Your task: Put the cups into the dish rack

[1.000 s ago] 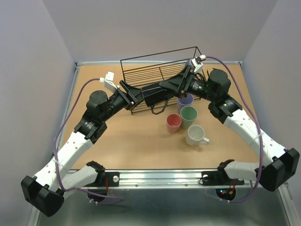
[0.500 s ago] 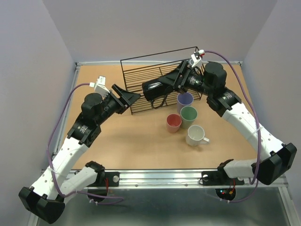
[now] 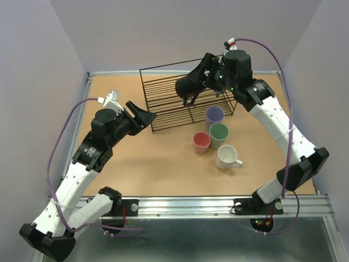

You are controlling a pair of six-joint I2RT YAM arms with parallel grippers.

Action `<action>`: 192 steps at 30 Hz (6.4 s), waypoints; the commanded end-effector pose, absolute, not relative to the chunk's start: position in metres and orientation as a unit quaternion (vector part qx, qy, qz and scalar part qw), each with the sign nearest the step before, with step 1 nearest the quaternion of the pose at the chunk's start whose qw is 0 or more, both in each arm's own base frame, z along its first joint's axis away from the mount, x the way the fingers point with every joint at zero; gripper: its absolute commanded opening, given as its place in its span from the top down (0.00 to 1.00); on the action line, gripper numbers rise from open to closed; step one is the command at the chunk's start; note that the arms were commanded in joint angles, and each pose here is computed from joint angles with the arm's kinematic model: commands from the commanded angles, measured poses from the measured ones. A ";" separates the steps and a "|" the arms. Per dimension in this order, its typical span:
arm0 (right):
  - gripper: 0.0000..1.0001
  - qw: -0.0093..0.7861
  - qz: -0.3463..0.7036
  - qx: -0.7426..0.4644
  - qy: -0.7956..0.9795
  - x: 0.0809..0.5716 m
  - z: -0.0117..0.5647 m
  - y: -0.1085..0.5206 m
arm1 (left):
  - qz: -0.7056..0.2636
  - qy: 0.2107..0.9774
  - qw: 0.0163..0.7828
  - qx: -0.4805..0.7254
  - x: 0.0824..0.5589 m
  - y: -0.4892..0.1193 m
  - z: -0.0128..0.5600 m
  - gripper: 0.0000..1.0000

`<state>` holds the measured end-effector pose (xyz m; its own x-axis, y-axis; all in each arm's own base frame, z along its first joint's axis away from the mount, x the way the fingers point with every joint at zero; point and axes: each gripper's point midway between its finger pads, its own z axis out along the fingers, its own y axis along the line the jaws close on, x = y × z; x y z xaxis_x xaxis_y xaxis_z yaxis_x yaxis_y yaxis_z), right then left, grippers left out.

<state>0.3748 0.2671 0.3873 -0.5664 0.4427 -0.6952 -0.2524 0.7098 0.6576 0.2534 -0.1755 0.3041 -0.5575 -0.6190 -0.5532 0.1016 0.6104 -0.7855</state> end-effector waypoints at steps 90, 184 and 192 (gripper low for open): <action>0.00 0.519 0.025 0.147 0.842 0.502 0.297 0.186 | -0.403 0.792 0.442 -0.123 0.254 -0.180 0.293 0.35; 0.00 0.517 0.133 0.148 0.832 0.172 0.338 0.045 | -0.206 0.944 0.250 0.067 0.166 -0.460 0.128 1.00; 0.00 0.519 0.153 0.164 0.825 0.186 0.345 0.056 | -0.256 0.915 0.307 0.058 0.167 -0.425 0.184 1.00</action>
<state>0.1753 0.0487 0.3180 -0.4717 0.3742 -0.7984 0.1331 0.9253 0.3550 0.1604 -0.4277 0.1040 -0.8717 0.0715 -0.4848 0.2353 0.9288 -0.2862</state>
